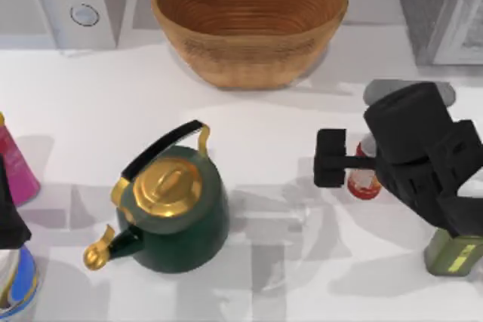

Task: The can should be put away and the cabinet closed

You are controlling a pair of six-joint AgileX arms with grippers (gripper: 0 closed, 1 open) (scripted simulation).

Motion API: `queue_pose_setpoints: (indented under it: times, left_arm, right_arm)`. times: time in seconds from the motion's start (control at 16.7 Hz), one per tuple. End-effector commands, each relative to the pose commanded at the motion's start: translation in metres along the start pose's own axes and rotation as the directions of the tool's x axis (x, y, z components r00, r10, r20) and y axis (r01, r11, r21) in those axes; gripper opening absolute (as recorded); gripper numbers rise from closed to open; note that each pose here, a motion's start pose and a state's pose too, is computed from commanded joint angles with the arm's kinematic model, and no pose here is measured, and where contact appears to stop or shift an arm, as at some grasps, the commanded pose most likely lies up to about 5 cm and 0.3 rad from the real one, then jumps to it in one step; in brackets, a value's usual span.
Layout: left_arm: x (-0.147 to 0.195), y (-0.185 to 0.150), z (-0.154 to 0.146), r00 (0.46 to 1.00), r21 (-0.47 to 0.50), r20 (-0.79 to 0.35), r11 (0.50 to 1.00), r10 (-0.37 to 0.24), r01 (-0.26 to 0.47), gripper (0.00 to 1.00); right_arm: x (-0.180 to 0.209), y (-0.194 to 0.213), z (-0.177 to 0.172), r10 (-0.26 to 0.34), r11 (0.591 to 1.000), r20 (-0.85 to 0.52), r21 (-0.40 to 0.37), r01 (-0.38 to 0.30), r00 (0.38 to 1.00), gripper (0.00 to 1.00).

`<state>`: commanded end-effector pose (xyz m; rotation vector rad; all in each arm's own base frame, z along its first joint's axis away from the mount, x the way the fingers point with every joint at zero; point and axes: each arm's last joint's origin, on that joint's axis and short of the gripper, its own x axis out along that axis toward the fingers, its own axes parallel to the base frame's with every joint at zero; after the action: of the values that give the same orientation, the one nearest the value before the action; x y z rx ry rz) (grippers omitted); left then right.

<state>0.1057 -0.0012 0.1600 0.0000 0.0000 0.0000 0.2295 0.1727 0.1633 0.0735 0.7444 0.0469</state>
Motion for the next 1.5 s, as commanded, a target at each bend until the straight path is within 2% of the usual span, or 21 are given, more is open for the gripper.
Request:
queue_pose_setpoints:
  times: [0.18, 0.6, 0.78, 1.08, 1.38, 1.5]
  left_arm:
    - [0.000, 0.000, 0.000, 1.000, 0.000, 0.000, 1.000, 0.000, 0.000, 1.00]
    - [0.000, 0.000, 0.000, 1.000, 0.000, 0.000, 1.000, 0.000, 0.000, 1.00]
    - [0.000, 0.000, 0.000, 1.000, 0.000, 0.000, 1.000, 0.000, 0.000, 1.00]
    - [0.000, 0.000, 0.000, 1.000, 0.000, 0.000, 1.000, 0.000, 0.000, 1.00]
    - [0.000, 0.000, 0.000, 1.000, 0.000, 0.000, 1.000, 0.000, 0.000, 1.00]
    - [0.000, 0.000, 0.000, 1.000, 0.000, 0.000, 1.000, 0.000, 0.000, 1.00]
  right_arm:
    - [0.012, 0.000, -0.020, -0.074, 0.997, -0.046, -0.040, 0.072, 0.996, 1.00]
    - [0.015, 0.000, -0.017, -0.076, 0.996, -0.044, -0.040, 0.074, 0.996, 1.00]
    - [0.032, -0.001, -0.011, -0.075, 0.996, -0.042, -0.042, 0.073, 0.996, 1.00]
    - [0.067, -0.004, -0.021, -0.077, 0.996, -0.047, -0.042, 0.075, 0.996, 1.00]
    - [0.072, -0.004, -0.023, -0.077, 0.996, -0.047, -0.042, 0.075, 0.996, 1.00]
    - [0.072, -0.004, -0.023, -0.077, 0.996, -0.047, -0.042, 0.075, 0.996, 0.85]
